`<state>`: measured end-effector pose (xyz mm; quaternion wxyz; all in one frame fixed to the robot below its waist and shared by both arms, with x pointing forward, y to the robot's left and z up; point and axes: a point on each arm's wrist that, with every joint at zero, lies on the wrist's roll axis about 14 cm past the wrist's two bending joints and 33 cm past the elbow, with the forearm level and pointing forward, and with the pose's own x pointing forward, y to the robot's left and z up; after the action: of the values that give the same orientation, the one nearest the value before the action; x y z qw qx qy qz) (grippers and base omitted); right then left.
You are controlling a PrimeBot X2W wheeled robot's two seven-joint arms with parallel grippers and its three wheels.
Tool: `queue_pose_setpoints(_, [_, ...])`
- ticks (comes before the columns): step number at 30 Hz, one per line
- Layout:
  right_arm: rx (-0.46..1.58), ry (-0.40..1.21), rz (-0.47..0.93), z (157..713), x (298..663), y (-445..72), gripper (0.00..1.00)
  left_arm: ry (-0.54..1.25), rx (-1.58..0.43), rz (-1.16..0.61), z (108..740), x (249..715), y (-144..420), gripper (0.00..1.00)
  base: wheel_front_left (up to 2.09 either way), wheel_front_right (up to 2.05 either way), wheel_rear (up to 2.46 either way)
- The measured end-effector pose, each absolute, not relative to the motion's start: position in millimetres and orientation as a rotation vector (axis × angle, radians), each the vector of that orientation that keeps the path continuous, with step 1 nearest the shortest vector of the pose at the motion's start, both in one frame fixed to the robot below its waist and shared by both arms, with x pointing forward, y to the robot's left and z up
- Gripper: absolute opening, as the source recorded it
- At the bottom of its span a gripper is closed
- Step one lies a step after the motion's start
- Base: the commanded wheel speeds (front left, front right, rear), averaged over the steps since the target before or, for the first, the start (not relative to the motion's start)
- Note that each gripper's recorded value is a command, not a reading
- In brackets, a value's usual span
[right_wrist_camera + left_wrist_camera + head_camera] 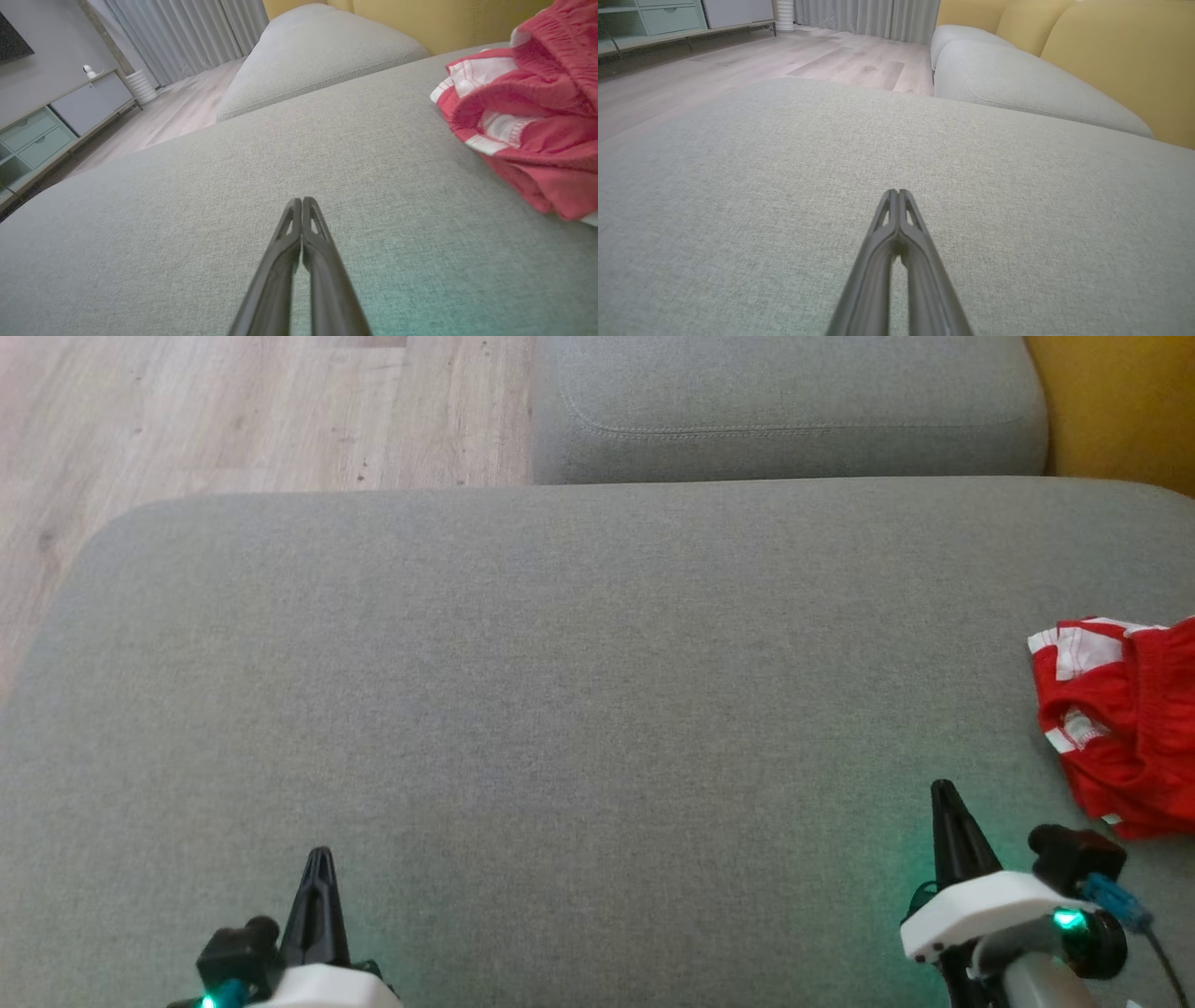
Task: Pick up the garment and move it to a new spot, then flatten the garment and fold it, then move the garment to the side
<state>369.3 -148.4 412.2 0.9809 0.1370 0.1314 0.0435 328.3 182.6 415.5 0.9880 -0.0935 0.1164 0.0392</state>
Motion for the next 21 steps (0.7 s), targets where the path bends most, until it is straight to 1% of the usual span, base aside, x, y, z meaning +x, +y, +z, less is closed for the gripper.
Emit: queue_pose_setpoints(21, [0.508, 0.240, 0.001, 424.0, 374.7, -162.3, 0.00, 0.247, -0.437, 0.132, 417.2, 333.0, 188.1, 0.00, 0.00, 0.00, 0.00])
